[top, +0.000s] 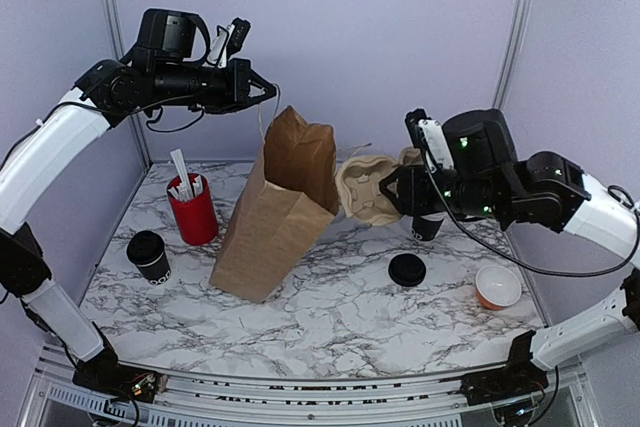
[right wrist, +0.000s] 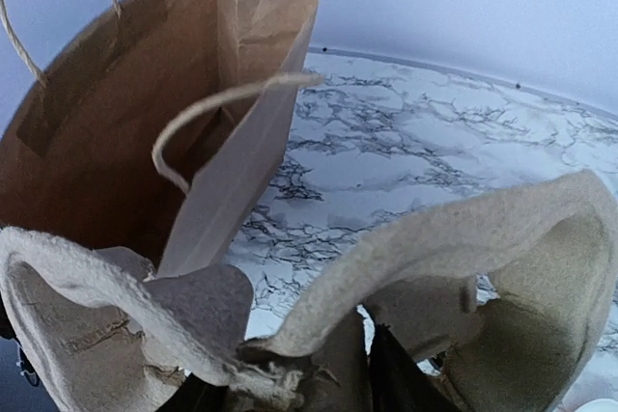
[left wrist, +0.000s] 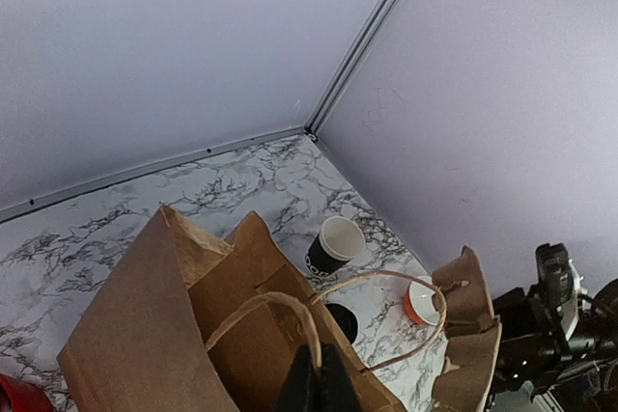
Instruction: Pack the takeout coffee
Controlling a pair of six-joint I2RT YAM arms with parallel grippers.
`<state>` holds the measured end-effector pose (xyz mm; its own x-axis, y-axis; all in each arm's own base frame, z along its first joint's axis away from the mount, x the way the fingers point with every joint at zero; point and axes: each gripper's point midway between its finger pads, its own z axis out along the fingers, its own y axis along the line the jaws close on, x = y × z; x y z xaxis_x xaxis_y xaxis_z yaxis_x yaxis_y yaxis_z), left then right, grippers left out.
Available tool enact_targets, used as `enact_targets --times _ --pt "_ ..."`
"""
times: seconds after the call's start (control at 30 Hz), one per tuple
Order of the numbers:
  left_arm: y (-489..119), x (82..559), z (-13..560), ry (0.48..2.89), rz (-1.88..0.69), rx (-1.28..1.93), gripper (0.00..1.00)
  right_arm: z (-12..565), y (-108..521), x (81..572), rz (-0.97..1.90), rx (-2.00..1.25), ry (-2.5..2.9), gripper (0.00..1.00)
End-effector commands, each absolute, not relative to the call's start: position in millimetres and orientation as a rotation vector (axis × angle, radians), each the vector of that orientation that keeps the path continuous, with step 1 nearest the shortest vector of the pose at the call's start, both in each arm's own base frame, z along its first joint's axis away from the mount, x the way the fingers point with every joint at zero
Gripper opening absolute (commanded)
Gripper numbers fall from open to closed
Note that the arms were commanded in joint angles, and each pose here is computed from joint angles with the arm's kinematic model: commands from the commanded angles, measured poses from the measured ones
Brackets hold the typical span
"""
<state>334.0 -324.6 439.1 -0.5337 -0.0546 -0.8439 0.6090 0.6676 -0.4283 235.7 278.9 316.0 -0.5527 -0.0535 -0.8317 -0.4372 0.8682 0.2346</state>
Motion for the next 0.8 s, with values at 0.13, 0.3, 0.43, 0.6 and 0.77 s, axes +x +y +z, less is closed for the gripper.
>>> enact_targets --times 0.13,0.3,0.43,0.6,0.77 --pt "-371.1 299.4 444.4 1.954 -1.066 0.6 0.0 415.4 228.2 234.9 0.457 -0.3 1.921 0.43" --pt "-396.8 282.6 455.6 1.93 -1.123 0.631 0.0 466.2 222.3 232.4 0.48 -0.307 1.819 0.43" --pt "-403.8 281.3 459.7 1.94 -1.2 0.573 0.0 494.7 239.9 228.7 0.539 -0.397 1.757 0.43" --pt "-403.5 277.8 447.6 1.97 -1.27 0.542 0.0 498.8 278.8 228.0 0.602 -0.55 1.743 0.43" --pt "-389.7 288.6 417.5 2.023 -1.254 0.516 0.0 480.5 316.6 234.5 0.625 -0.671 1.773 0.43"
